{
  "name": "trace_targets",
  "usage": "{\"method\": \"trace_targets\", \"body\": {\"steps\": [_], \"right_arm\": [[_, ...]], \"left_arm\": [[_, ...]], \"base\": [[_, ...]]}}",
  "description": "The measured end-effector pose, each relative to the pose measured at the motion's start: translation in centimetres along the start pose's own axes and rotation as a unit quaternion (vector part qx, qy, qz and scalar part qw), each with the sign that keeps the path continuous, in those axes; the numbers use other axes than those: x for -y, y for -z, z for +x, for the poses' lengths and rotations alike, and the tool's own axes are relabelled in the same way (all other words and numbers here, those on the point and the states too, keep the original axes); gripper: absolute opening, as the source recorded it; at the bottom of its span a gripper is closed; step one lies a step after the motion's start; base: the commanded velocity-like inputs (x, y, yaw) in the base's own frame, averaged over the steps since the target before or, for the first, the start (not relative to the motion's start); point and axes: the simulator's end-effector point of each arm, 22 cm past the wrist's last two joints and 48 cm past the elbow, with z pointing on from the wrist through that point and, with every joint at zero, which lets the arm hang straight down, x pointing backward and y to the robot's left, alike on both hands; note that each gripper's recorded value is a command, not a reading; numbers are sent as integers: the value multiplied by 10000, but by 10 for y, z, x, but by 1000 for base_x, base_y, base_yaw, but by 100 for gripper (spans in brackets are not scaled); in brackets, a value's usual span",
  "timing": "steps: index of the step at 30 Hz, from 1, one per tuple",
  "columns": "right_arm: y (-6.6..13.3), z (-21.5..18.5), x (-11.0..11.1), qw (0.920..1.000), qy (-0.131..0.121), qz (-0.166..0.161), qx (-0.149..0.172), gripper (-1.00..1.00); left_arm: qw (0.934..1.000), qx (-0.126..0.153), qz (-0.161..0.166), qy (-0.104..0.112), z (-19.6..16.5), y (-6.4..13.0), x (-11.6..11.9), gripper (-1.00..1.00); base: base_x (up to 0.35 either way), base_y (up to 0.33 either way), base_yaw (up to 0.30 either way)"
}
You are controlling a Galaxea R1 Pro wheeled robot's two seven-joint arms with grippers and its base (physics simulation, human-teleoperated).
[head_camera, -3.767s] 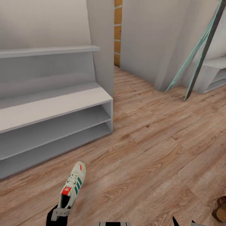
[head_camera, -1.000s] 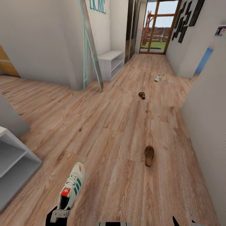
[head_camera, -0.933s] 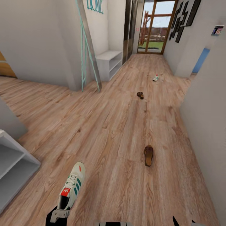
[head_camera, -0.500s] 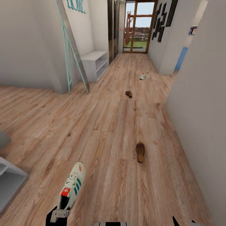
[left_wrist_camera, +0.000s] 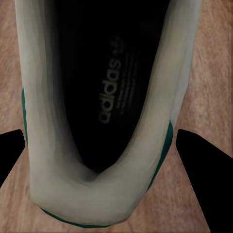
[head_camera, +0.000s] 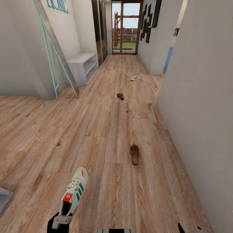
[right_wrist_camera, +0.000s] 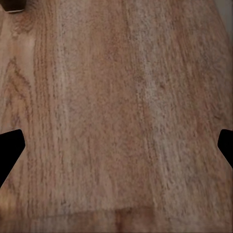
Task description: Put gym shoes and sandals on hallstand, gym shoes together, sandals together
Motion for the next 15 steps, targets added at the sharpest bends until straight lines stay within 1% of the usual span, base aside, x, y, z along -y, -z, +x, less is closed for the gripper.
{"method": "trace_targets", "body": {"steps": [8,11,15], "right_arm": [[0,-1,2,10000,26,-10,2,100],[0,-1,3,10000,31,-6,4,100],[0,-2,3,10000,34,-8,13,100]], "left_arm": [[10000,0,1,-1,0,0,0,-100],[10000,-1,0,0,0,0,0,-100],[10000,6,0,-1,0,0,0,-100]], "base": [[12,0,-17],[92,0,-2],[170,39,-1]]}}
